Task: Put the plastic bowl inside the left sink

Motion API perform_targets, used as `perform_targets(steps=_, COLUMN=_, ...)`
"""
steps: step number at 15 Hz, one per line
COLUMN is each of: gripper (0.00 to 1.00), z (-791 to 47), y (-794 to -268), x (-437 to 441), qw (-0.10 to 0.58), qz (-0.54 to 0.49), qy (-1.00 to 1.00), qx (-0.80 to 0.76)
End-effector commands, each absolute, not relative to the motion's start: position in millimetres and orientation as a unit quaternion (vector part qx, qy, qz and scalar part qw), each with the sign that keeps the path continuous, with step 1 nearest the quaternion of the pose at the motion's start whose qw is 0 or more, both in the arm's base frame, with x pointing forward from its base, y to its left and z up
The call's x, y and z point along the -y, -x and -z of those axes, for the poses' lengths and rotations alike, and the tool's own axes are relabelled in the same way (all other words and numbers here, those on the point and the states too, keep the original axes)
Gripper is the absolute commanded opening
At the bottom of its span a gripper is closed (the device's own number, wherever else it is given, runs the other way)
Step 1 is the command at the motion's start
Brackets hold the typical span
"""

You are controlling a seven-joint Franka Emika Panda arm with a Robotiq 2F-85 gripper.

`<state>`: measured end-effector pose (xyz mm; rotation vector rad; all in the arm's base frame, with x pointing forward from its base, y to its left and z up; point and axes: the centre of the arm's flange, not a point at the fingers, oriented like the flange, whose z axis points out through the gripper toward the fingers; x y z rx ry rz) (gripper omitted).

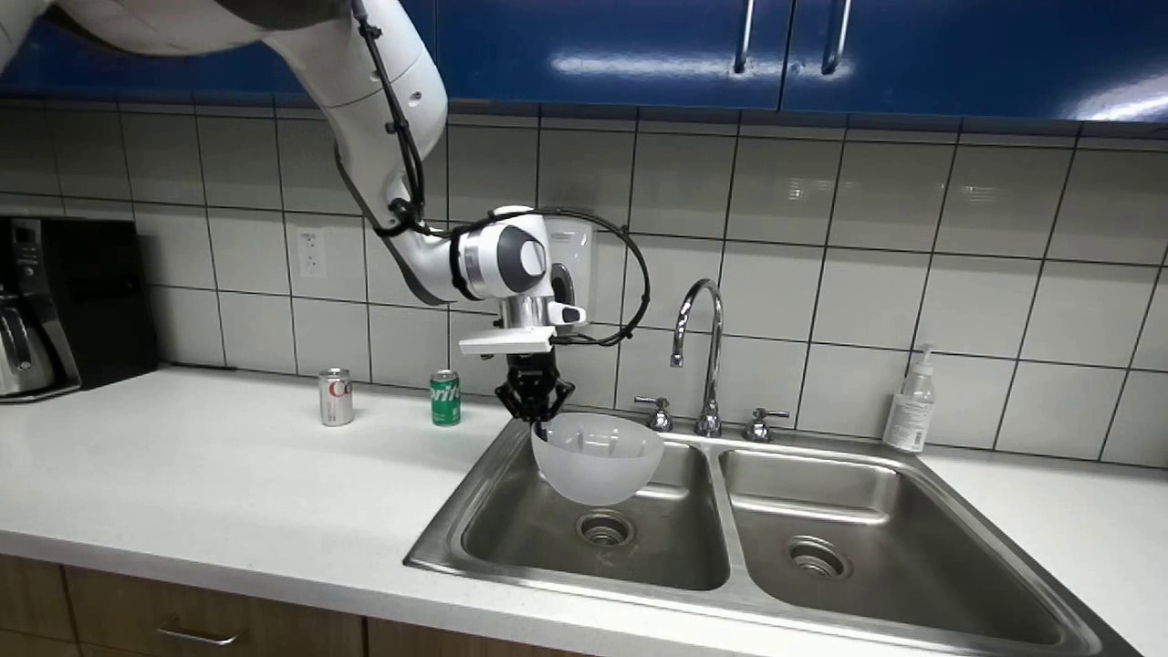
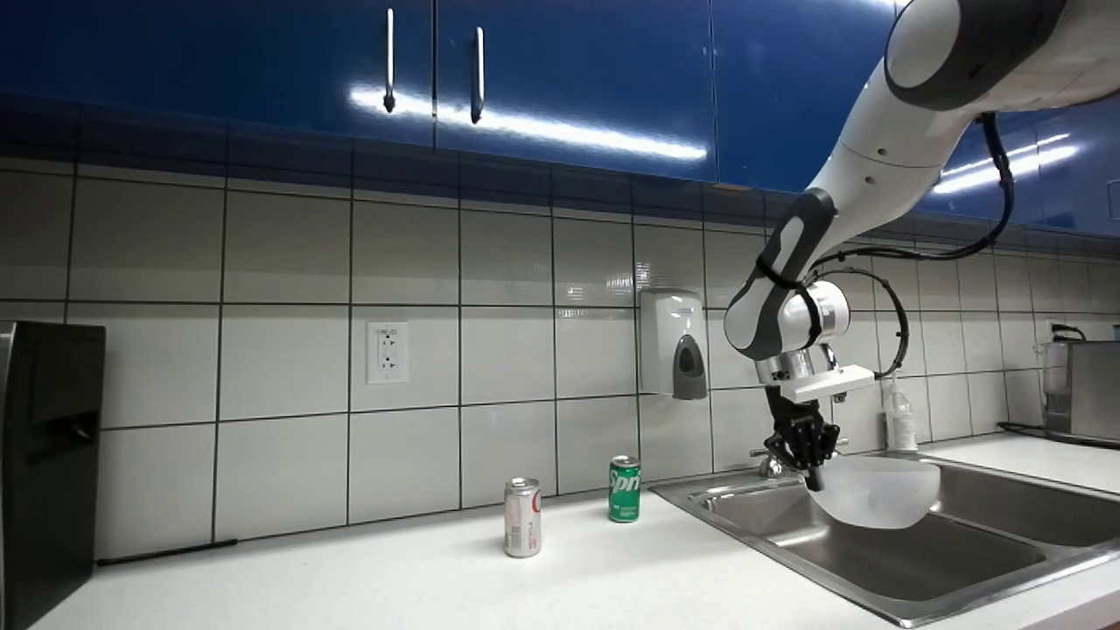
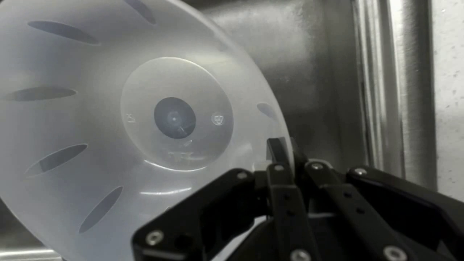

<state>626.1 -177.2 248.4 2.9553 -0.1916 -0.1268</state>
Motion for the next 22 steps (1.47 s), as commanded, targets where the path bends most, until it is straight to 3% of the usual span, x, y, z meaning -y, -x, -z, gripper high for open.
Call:
perform_targets(steps=1, gripper=0.01, z=-243.1, y=-655.1, x=210.6, qw=0.086, qz=0.059, qy=-0.991, qx=0.085)
perform_targets(steps=22, gripper=0.01, z=-123.9, y=-691.2, x=251.5, qw=0.06, qz=0.071, qy=-0.988, qx=0.125)
